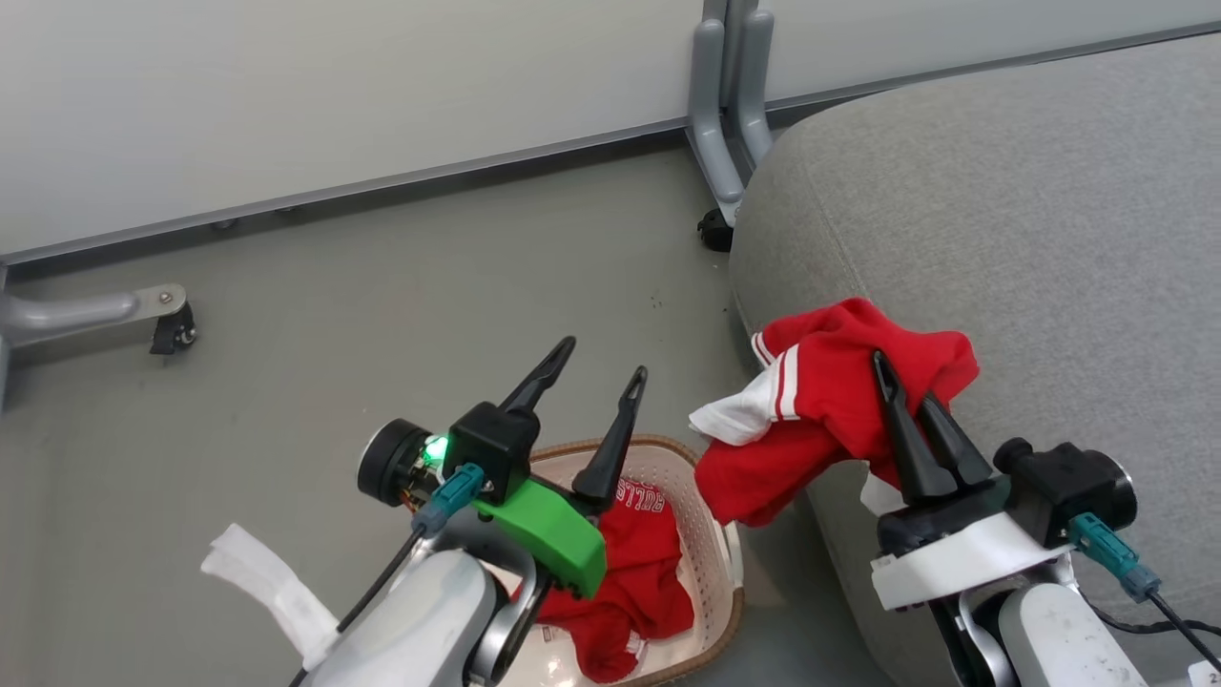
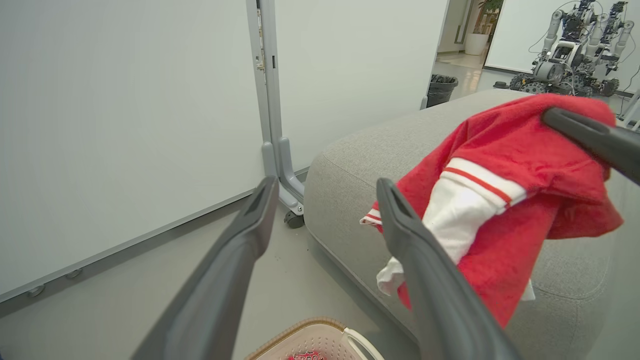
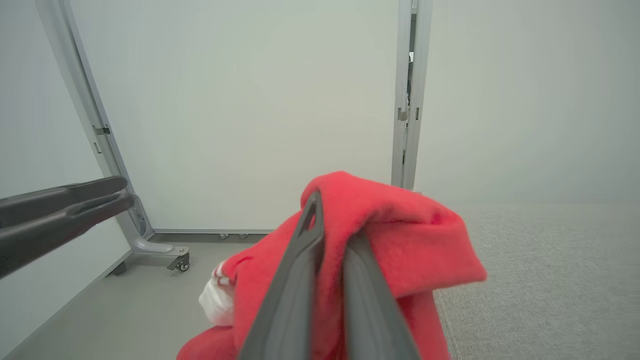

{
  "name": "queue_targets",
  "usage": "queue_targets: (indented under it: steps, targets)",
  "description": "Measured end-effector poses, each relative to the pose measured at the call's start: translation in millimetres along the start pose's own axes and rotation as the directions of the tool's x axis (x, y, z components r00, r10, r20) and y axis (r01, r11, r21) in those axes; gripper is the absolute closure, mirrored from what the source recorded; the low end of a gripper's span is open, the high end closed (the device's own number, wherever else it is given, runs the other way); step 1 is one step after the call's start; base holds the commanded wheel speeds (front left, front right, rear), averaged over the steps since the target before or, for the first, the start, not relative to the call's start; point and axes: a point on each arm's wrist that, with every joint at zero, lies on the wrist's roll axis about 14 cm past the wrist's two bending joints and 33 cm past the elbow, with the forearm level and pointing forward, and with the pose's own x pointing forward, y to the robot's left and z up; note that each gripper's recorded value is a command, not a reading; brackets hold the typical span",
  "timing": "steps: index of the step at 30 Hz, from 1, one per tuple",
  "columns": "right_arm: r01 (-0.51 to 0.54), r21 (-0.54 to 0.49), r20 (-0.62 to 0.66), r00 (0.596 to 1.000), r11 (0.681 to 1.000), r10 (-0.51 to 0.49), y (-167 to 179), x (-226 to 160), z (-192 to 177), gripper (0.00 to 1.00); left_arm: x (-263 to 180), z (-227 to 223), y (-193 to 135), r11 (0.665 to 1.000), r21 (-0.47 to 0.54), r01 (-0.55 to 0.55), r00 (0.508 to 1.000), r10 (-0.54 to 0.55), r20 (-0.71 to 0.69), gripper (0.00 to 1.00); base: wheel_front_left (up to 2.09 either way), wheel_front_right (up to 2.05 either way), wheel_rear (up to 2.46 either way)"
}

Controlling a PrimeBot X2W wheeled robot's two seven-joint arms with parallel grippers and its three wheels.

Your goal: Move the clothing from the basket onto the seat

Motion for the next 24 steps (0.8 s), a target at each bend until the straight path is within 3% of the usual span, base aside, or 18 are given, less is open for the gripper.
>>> queue_targets:
  steps: [6, 13, 24]
  targets:
    - [0.084, -0.035, 0.047, 0.995, 0.996, -0.082, -25, -10, 18, 1.00, 4, -7, 4, 1.000, 0.009, 0.002, 1.000, -0.002, 0.003, 0.00, 0.00, 0.00, 0.00]
    - [0.200, -0.054, 0.097, 0.976, 0.978, -0.195, -55, -25, 37, 1.00, 20, -22, -16, 0.995, 0.019, 0.101, 0.995, -0.100, -0.023, 0.00, 0.00, 0.00, 0.00]
    - [0.411, -0.109, 0.111, 0.910, 0.905, -0.400, -102, -73, 53, 1.00, 49, -45, -74, 0.945, -0.035, 0.326, 0.942, -0.328, -0.070, 0.00, 0.00, 0.00, 0.00]
